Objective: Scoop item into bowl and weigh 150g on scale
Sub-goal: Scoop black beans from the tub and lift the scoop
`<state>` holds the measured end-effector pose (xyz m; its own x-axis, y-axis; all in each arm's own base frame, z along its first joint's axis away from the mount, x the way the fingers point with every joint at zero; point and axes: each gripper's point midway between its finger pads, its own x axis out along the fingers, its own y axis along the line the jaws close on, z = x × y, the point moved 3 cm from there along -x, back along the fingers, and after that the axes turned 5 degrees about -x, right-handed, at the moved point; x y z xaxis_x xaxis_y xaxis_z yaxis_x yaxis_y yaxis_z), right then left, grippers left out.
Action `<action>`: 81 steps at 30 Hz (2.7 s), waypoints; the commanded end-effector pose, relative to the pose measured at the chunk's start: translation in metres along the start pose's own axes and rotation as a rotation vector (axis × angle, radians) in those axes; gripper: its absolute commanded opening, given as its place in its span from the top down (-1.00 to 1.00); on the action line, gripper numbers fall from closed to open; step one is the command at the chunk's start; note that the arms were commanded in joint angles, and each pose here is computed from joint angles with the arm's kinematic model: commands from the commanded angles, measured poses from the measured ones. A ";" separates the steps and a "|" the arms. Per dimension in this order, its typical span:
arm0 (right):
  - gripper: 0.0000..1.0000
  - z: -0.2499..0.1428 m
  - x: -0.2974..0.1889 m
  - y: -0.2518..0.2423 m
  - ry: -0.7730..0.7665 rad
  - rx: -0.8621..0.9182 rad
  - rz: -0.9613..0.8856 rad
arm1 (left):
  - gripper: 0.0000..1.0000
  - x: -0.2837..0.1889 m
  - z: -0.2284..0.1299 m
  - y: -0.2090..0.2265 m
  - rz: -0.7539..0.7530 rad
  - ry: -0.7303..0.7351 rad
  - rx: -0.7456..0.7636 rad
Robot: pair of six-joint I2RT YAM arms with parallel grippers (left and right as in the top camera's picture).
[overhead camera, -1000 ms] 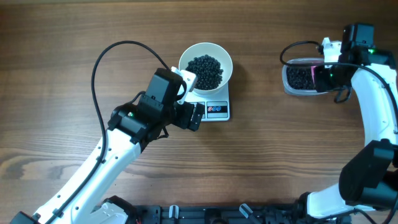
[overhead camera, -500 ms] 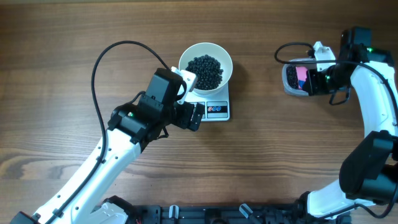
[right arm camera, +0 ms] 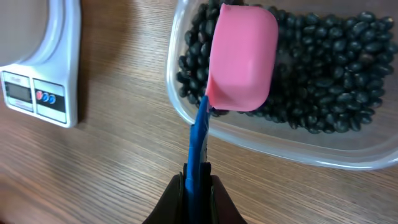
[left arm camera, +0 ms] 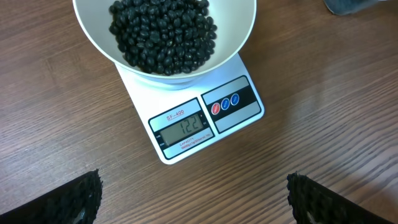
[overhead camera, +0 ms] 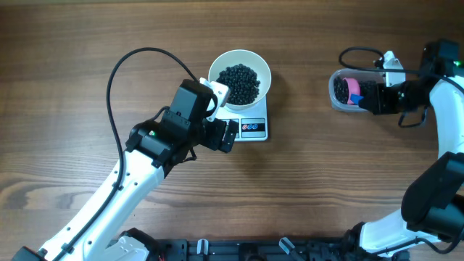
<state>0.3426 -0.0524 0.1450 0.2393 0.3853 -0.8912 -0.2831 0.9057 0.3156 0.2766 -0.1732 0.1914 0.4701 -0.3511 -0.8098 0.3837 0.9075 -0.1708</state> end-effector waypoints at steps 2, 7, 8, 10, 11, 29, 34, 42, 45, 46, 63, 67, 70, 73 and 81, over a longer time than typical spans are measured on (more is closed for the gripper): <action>0.91 0.004 0.008 0.012 -0.020 -0.020 0.096 | -1.00 0.002 -0.002 0.001 0.006 0.006 -0.009; 0.91 -0.001 0.002 -0.002 -0.029 0.027 0.075 | -1.00 0.002 -0.002 0.001 0.006 0.006 -0.009; 0.92 -0.002 0.001 -0.005 -0.033 0.037 0.072 | -1.00 0.002 -0.002 0.001 0.006 0.006 -0.009; 0.91 -0.002 -0.001 -0.006 -0.045 0.061 0.083 | -1.00 0.002 -0.002 0.001 0.006 0.006 -0.009; 0.91 -0.002 -0.001 -0.005 -0.047 0.062 0.086 | -1.00 0.002 -0.002 0.001 0.006 0.006 -0.009; 0.91 -0.005 -0.017 -0.022 -0.133 0.251 0.142 | -1.00 0.002 -0.002 0.001 0.006 0.006 -0.009; 0.92 -0.005 -0.024 -0.024 -0.168 0.379 0.194 | -1.00 0.002 -0.002 0.001 0.006 0.006 -0.009; 0.91 -0.006 -0.036 -0.029 -0.232 0.453 0.263 | -1.00 0.002 -0.002 0.001 0.006 0.006 -0.009; 0.91 -0.004 -0.041 -0.024 -0.258 0.472 0.321 | -1.00 0.002 -0.002 0.001 0.006 0.006 -0.009; 0.92 -0.005 -0.041 -0.024 -0.256 0.478 0.324 | -1.00 0.002 -0.002 0.001 0.007 0.006 -0.009; 0.91 0.012 -0.055 -0.007 -0.363 0.465 0.490 | -1.00 0.002 -0.002 0.001 0.006 0.006 -0.009; 0.91 0.023 -0.065 0.001 -0.434 0.442 0.581 | -1.00 0.002 -0.002 0.001 0.006 0.006 -0.009; 0.91 0.029 -0.070 0.009 -0.464 0.430 0.646 | -1.00 0.002 -0.002 0.001 0.007 0.006 -0.009; 0.91 0.037 -0.065 0.026 -0.446 0.387 0.685 | -1.00 0.002 -0.002 0.001 0.006 0.006 -0.009; 0.91 0.095 -0.028 0.106 -0.344 0.232 0.780 | -1.00 0.002 -0.002 0.001 0.006 0.006 -0.009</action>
<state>0.3870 0.0193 0.2282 0.3942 0.8663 -0.3068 -0.3123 0.4402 0.8418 0.2768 -0.1733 0.1915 0.4709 -0.3516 -0.8091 0.3839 0.9074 -0.1709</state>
